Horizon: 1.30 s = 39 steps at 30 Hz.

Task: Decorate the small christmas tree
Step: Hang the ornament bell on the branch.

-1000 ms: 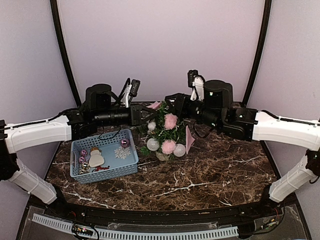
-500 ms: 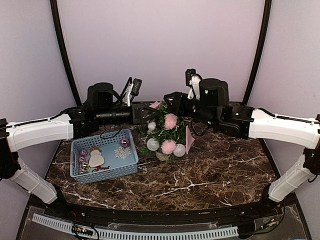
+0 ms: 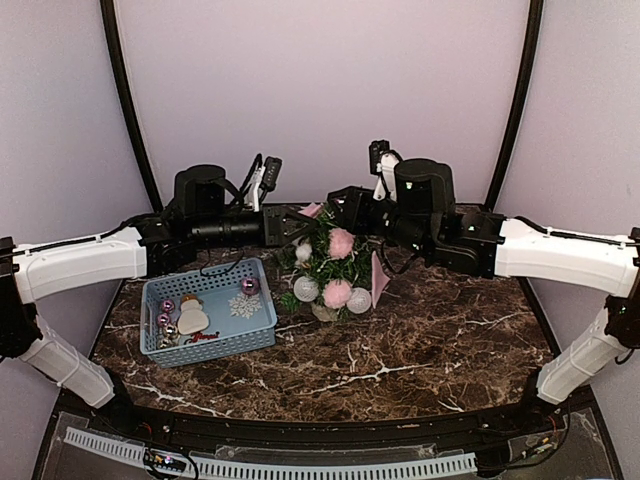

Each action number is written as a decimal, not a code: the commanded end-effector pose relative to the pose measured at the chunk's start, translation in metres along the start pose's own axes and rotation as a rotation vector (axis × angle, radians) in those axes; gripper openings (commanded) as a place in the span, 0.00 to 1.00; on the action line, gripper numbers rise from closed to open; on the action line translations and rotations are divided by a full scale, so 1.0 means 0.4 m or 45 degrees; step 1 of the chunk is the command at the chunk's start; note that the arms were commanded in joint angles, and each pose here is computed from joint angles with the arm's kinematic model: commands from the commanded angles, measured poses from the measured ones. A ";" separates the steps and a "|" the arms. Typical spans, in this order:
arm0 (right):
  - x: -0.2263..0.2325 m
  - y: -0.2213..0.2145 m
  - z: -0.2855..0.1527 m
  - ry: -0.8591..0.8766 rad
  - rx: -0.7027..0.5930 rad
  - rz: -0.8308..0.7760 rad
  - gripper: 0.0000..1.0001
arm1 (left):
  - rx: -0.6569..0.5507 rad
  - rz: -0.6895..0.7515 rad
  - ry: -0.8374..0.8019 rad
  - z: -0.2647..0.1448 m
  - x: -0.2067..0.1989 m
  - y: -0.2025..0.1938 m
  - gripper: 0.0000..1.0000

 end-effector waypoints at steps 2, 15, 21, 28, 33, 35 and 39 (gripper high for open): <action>0.007 0.027 -0.004 -0.005 -0.040 0.010 0.45 | -0.001 -0.011 -0.006 -0.009 0.001 0.005 0.00; -0.003 0.023 -0.015 -0.020 -0.036 0.008 0.45 | 0.023 -0.019 -0.006 -0.007 0.010 -0.014 0.00; -0.005 0.020 -0.016 -0.028 -0.035 0.004 0.45 | 0.035 -0.023 0.003 -0.006 0.016 -0.023 0.00; -0.010 0.017 -0.018 -0.041 -0.034 0.001 0.45 | 0.049 -0.022 0.008 -0.004 0.023 -0.034 0.00; -0.011 0.017 -0.019 -0.050 -0.034 0.001 0.45 | 0.051 -0.015 0.014 0.000 0.026 -0.034 0.00; -0.011 0.021 -0.022 -0.049 -0.039 0.002 0.45 | 0.049 -0.007 0.013 0.002 0.026 -0.033 0.00; 0.000 0.030 -0.028 -0.023 -0.038 0.005 0.45 | 0.054 0.013 0.000 0.002 0.024 -0.034 0.00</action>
Point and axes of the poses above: each gripper's point midway between its finger pads, its own z axis out along the fingers, its own x axis along the line the jaws close on, y = z × x, the point moved 7 cm from there along -z, back along the fingers, and after that the axes turned 3 degrees about z, right-handed, at the moved point
